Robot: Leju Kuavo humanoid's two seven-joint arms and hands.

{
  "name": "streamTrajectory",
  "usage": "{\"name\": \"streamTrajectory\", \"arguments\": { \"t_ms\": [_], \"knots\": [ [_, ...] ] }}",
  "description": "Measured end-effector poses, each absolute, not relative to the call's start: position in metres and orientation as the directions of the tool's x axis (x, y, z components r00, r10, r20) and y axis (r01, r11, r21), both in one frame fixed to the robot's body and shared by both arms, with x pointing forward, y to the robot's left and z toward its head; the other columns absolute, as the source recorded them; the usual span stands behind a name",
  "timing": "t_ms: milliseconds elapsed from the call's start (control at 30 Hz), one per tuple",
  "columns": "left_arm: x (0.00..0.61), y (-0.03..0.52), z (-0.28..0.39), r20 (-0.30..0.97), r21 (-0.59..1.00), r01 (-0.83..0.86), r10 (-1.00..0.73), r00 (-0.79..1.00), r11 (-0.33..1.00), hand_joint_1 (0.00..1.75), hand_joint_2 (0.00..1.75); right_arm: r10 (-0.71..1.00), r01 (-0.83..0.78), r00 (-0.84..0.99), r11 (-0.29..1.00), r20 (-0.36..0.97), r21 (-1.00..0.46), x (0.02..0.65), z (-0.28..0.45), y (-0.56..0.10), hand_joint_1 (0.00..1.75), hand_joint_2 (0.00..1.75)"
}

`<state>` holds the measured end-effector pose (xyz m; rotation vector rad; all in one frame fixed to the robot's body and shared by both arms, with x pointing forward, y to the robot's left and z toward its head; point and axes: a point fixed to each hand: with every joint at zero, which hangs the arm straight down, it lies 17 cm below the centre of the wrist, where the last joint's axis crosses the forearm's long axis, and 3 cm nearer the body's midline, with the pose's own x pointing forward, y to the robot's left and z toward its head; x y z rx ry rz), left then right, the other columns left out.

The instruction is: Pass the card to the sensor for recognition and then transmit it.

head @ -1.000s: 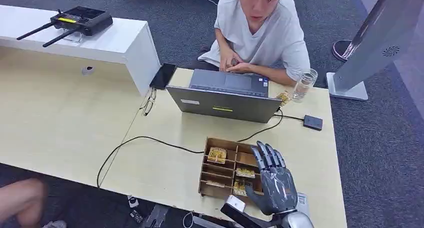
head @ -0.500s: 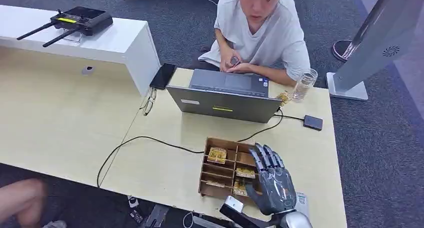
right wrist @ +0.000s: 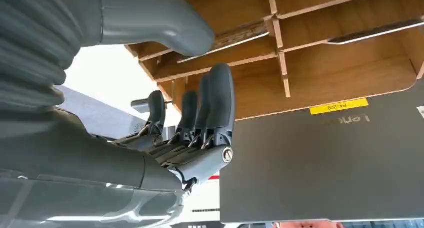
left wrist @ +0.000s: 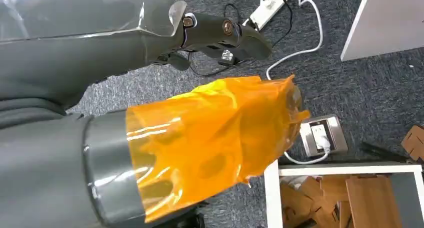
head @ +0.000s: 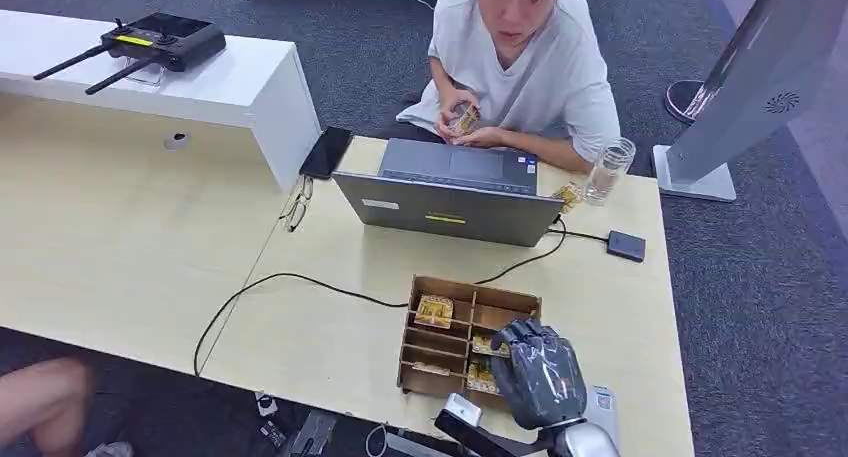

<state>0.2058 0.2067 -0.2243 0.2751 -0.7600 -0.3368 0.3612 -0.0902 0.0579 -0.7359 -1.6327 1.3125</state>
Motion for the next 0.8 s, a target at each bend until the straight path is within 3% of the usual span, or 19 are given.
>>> {"name": "streamTrajectory", "arguments": {
  "t_ms": [200,533,800],
  "knots": [
    [0.2059,0.2061,-0.2242,0.623,0.362,0.201,-0.396,0.674,0.91,0.0,0.0,0.863,-0.081,-0.428,0.259,0.268,-0.963,0.3622,0.0565,-0.0907,0.99,1.75],
    [0.206,0.2065,-0.2242,0.623,0.362,0.201,-0.397,0.674,0.91,0.0,0.0,0.864,-0.081,-0.427,0.257,0.266,-0.963,0.3631,0.0564,-0.091,0.82,1.75],
    [0.206,0.2066,-0.2243,0.623,0.362,0.199,-0.395,0.675,0.911,0.0,0.0,0.864,-0.086,-0.429,0.25,0.262,-0.964,0.3634,0.0547,-0.0899,0.91,1.75]
  ]
}}
